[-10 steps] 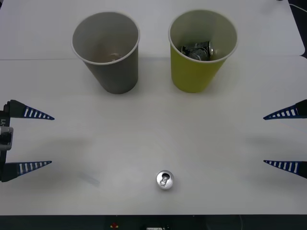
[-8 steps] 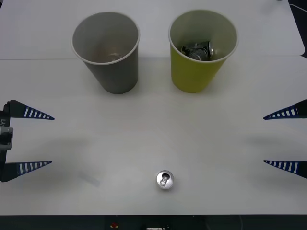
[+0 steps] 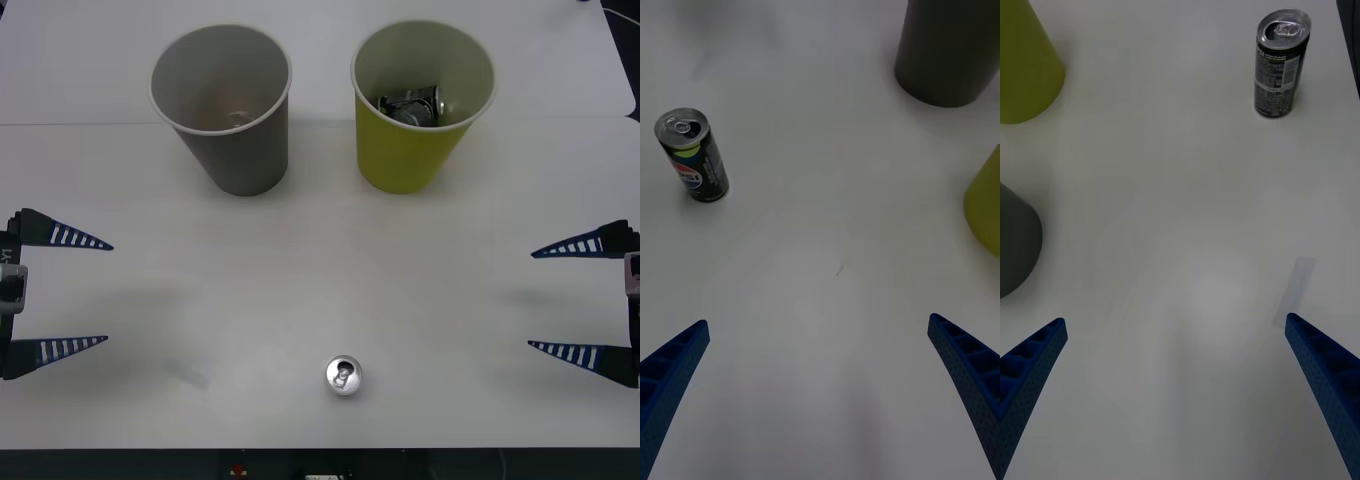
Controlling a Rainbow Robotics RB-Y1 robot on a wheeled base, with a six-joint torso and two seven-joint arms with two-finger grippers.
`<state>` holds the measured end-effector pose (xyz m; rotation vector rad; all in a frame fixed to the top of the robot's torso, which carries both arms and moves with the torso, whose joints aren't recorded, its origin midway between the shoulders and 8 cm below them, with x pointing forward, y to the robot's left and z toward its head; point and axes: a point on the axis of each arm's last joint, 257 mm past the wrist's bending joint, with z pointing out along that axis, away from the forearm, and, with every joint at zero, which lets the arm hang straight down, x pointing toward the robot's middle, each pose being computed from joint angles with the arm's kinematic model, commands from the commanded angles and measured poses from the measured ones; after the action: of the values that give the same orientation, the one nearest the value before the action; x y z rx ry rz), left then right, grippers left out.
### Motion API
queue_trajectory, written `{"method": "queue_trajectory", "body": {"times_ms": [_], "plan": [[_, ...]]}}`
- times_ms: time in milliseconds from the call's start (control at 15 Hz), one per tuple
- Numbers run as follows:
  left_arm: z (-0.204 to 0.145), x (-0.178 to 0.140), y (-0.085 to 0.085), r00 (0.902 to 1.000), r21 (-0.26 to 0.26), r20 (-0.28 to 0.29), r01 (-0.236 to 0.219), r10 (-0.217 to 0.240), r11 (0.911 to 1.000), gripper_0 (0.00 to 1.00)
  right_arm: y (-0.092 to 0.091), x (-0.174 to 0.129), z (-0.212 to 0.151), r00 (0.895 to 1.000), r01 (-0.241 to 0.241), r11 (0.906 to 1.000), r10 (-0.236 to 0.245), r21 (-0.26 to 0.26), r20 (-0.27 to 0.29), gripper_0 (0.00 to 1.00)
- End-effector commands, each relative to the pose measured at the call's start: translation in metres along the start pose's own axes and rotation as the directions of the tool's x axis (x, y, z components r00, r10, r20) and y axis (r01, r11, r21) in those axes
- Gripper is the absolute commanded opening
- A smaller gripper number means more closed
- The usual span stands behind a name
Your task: Put the can into the green bin and the plastic bottle into the gray bin
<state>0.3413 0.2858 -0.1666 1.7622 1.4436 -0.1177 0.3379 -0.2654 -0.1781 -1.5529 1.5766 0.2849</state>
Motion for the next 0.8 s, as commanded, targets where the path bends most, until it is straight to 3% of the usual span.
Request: {"method": "queue_trajectory", "body": {"times_ms": [67, 467, 667, 800], "plan": [[0.000, 0.000, 0.000, 1.0000, 0.000, 0.000, 0.000, 0.000, 1.0000, 1.00, 0.002, 0.000, 0.008, 0.998, -0.043, 0.9987, 0.042, 0.025, 0.047, 1.00], [0.000, 0.000, 0.000, 1.0000, 0.000, 0.000, 0.000, 0.000, 1.0000, 1.00, 0.013, 0.008, 0.020, 0.986, -0.119, 0.9926, 0.115, 0.025, 0.120, 1.00], [0.000, 0.000, 0.000, 1.0000, 0.000, 0.000, 0.000, 0.000, 1.0000, 1.00, 0.021, 0.010, 0.027, 0.969, -0.162, 0.9866, 0.163, -0.022, 0.188, 1.00], [0.000, 0.000, 0.000, 1.0000, 0.000, 0.000, 0.000, 0.000, 1.0000, 1.00, 0.021, 0.015, 0.030, 0.965, -0.138, 0.9904, 0.137, -0.012, 0.224, 1.00]]}}
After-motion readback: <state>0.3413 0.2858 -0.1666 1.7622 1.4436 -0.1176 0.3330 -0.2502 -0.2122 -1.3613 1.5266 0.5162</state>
